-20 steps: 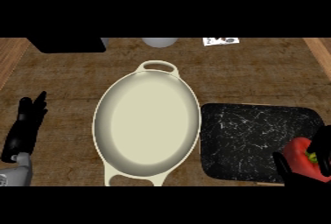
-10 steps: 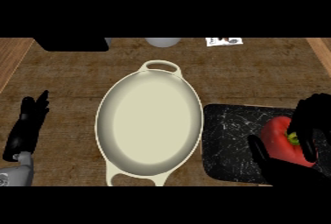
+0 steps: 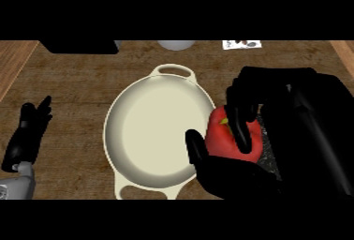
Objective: Pick the bell pepper from the tray and place it in the pot
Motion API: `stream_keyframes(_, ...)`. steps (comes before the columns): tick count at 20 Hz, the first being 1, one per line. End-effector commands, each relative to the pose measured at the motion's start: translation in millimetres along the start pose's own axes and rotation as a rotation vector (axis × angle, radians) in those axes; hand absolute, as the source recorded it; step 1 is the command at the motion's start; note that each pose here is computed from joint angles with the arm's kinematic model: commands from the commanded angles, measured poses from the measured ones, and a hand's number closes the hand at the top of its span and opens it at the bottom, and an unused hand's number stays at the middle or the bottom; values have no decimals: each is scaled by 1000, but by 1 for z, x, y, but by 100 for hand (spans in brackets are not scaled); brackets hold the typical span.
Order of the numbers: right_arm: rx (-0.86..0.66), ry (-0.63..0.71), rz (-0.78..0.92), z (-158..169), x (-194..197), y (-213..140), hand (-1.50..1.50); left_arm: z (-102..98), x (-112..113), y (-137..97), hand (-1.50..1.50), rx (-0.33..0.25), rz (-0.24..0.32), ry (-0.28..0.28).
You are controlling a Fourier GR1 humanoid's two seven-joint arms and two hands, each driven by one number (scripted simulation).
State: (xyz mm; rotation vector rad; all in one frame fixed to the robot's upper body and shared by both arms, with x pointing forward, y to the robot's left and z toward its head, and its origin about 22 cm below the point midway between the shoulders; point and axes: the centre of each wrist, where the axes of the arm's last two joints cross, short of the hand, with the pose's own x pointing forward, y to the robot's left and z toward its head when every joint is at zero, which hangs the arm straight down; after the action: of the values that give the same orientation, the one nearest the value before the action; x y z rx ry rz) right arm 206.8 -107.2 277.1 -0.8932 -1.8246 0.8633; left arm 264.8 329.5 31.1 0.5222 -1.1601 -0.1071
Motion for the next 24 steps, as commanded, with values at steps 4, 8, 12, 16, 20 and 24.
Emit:
stream_keyframes(4, 133, 57, 4, -48, 32, 25, 150, -3, 10, 8, 0, -4, -2, -14)
stream_keyframes(8, 213, 87, -14, -54, 30, 77, 150, -2, -5, -6, 0, 0, -6, -22)
stream_keyframes(12, 327, 207, -91, -48, 25, 104, 150, -4, 0, -3, 0, -11, -8, -12)
stream_keyframes(16, 349, 176, -202, -44, 17, 124, -150, -1, -6, -3, 0, 3, -5, 12)
stream_keyframes(20, 249, 198, -378, -59, 9, 143, -150, -9, 1, -4, 0, -16, 1, -9)
stream_keyframes(24, 75, 220, -550, -74, 0, 128, -150, -8, 6, -1, 0, -22, -4, -21)
